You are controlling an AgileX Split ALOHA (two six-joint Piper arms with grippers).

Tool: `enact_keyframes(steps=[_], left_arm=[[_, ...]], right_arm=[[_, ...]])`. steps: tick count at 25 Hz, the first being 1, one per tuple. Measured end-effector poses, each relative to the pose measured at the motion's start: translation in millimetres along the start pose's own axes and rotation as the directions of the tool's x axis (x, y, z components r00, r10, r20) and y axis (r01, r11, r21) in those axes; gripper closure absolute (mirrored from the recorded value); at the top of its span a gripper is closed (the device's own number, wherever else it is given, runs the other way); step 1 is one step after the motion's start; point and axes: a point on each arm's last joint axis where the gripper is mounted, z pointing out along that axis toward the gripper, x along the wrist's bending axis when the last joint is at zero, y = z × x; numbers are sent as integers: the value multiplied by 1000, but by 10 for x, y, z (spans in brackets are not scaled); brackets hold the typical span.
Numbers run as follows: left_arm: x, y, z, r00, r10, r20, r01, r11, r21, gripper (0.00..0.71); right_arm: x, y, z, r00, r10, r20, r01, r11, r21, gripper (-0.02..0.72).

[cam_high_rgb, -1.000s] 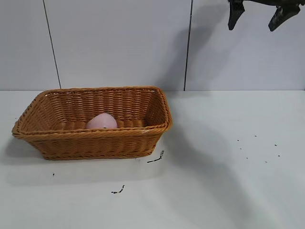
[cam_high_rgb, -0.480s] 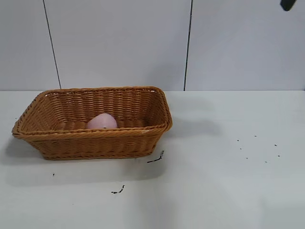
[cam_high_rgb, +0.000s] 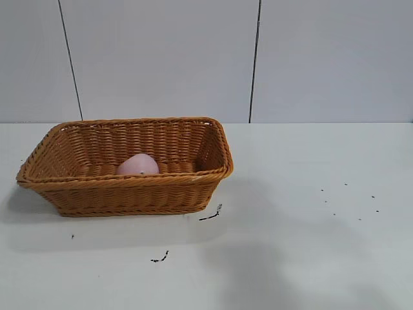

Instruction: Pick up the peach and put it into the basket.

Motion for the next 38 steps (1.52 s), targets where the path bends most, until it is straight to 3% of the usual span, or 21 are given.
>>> enact_keyframes(steps=[5, 10, 17, 38], left_arm=[[0, 0, 0, 1000, 0, 0, 0, 1000, 0, 17], [0, 0, 0, 1000, 0, 0, 0, 1000, 0, 17], [0, 0, 0, 1000, 0, 0, 0, 1000, 0, 17], [0, 0, 0, 1000, 0, 0, 0, 1000, 0, 17]], right_arm=[[-8, -546, 85, 1000, -1, -2, 0, 984, -179, 8], [-10, -726, 29, 1000, -1, -3, 1, 961, -277, 8], [-12, -932, -160, 1000, -4, -4, 1, 889, -459, 8], [-13, -957, -178, 1000, -4, -4, 2, 879, -476, 8]])
